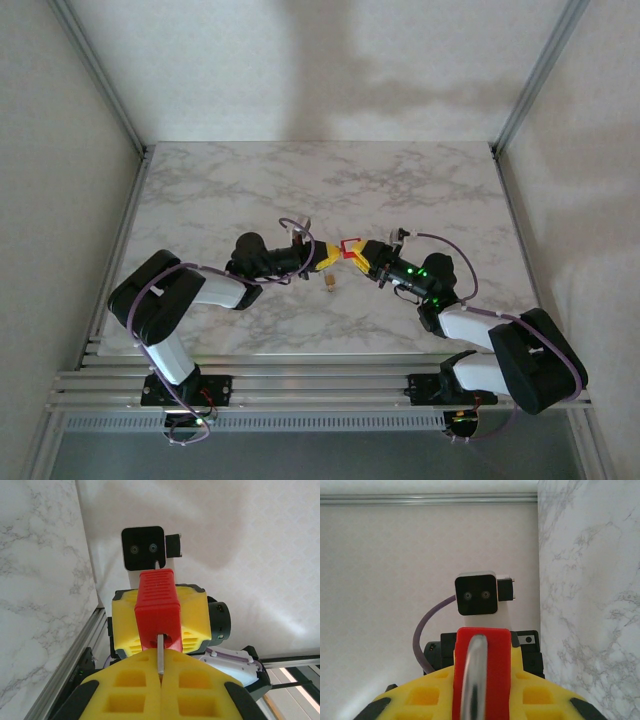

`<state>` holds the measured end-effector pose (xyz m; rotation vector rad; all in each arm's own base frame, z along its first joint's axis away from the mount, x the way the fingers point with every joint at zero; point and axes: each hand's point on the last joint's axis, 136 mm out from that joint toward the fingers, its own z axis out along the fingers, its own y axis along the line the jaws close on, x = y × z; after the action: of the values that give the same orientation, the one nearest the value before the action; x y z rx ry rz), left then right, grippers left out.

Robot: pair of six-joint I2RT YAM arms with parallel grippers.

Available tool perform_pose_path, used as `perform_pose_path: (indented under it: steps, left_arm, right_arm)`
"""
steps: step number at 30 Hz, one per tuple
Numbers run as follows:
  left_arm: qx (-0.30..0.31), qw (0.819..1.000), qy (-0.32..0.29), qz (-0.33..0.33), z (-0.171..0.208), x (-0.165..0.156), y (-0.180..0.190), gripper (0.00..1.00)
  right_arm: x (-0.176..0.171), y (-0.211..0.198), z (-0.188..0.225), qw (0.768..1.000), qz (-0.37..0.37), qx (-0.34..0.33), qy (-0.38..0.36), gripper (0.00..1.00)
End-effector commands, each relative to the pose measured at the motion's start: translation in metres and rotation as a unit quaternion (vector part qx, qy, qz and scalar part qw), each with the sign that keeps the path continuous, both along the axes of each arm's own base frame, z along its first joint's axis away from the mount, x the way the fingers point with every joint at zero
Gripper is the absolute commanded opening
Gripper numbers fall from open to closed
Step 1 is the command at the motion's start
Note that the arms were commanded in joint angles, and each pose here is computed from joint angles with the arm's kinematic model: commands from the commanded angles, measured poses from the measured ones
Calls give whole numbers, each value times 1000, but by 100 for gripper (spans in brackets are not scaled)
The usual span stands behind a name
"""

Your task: Lock with the key

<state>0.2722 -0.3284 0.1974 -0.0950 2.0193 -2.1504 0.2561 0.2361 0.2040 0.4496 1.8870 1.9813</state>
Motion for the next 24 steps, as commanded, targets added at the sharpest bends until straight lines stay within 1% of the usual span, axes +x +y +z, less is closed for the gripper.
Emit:
perform_pose_path:
  steps: [1, 14, 20, 23, 24]
  left_arm:
    - [-27, 995, -24, 98, 13, 40, 39, 0]
    - [-37, 993, -22, 110, 15, 42, 46, 0]
    - [-35, 994, -19, 105, 15, 45, 43, 0]
    - [-36, 995, -20, 89, 19, 46, 37, 0]
    - [-38, 995, -19, 89, 20, 45, 38, 9]
  right_arm:
    - [27, -40, 3, 994, -104, 7, -15, 0]
    - [28, -53, 1, 990, -140, 7, -20, 0]
    - [27, -45, 4, 993, -116, -1, -22, 0]
    - [26, -43, -1, 994, -108, -12, -17, 0]
    - [26, -42, -2, 994, -107, -15, -14, 0]
